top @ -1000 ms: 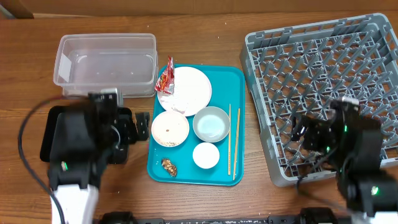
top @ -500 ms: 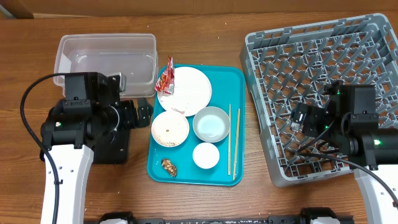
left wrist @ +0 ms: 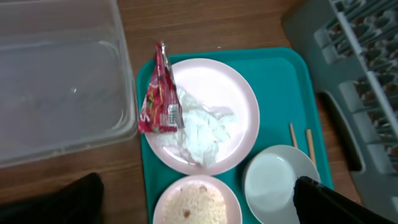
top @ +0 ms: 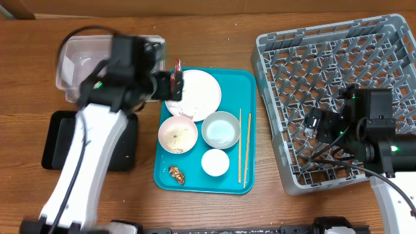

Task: Sort waste into correct bins and load items into the dishwasher
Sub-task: 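Move the left gripper over the pink plate toward the red wrapper, then grasp the red wrapper and tissue with the left gripper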

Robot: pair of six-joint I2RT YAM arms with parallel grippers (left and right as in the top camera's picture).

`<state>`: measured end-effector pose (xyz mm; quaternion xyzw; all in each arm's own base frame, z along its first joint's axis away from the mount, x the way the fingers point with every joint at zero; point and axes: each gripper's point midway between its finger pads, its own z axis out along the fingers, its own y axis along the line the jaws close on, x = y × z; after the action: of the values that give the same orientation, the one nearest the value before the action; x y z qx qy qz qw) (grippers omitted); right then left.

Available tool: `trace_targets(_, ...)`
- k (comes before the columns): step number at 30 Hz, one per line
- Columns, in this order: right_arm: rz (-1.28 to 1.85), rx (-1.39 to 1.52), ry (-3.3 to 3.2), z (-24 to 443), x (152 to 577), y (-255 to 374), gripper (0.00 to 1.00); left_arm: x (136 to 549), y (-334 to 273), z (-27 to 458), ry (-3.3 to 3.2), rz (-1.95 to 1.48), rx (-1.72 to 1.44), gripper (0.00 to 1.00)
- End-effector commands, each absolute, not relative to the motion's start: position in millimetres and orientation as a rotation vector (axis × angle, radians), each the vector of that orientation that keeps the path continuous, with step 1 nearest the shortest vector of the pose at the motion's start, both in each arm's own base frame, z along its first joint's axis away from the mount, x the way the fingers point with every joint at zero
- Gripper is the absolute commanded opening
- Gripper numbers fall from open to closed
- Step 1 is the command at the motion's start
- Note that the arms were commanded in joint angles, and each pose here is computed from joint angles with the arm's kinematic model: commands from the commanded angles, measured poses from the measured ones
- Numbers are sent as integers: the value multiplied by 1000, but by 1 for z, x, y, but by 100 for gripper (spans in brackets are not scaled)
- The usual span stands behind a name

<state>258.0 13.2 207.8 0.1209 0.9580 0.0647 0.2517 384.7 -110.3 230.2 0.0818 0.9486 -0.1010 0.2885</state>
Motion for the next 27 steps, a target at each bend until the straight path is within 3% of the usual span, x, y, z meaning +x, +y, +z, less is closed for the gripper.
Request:
trace_targets(1,169,331,2564,221,262,11,100,410,-116,209,2562,-127,294,97)
trace_targets(11,169,331,2564,221,262,11,100,457,-135,129,2613,-35,353,95)
trace_targets(27,169,331,2564,221,262,11,100,481,-123,66,2655,123,332,93)
